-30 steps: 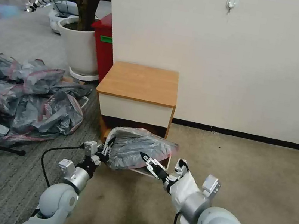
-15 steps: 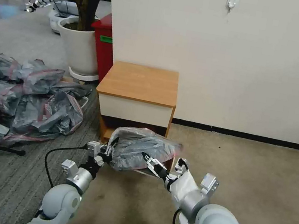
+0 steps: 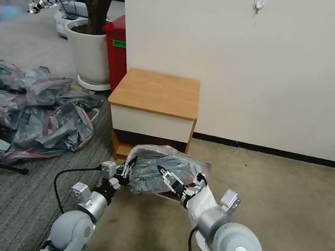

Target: Pick up the garbage bag from the table and place it over the trash can.

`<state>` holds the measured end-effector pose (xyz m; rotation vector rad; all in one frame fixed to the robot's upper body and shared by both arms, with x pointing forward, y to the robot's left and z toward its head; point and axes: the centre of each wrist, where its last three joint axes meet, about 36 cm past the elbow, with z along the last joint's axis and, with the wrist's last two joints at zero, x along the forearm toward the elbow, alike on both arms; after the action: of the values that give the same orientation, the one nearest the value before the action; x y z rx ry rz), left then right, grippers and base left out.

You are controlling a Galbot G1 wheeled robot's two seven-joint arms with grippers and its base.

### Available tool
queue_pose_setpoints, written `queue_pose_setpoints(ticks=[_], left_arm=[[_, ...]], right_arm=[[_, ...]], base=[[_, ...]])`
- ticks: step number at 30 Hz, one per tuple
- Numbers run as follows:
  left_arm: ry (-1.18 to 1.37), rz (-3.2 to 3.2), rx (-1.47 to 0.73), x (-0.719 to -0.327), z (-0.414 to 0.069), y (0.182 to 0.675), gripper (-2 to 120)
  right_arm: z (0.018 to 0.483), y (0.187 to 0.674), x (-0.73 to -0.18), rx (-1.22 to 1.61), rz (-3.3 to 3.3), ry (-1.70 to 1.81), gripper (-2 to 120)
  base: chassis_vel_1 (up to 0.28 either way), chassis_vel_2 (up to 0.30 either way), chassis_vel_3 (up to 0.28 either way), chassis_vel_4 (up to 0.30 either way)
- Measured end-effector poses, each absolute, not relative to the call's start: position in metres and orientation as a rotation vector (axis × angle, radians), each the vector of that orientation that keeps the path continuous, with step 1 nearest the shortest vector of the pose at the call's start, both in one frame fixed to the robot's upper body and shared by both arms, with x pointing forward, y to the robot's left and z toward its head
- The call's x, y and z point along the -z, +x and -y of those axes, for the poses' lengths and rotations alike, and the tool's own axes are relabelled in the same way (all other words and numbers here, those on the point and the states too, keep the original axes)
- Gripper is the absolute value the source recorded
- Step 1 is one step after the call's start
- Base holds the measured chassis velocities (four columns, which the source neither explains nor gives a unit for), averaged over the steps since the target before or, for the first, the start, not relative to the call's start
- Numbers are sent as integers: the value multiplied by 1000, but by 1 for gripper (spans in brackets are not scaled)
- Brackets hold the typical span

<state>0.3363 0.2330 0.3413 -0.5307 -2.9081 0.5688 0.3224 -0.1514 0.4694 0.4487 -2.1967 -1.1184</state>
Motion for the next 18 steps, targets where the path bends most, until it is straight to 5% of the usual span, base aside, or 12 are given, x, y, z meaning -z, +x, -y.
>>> queue_pose_setpoints(ticks=[18], left_arm=[[-524, 2907, -569, -340, -225, 333, 5]], right_arm=[[150, 314, -460, 1145, 2221, 427, 0]], base=[[0, 0, 0, 0]])
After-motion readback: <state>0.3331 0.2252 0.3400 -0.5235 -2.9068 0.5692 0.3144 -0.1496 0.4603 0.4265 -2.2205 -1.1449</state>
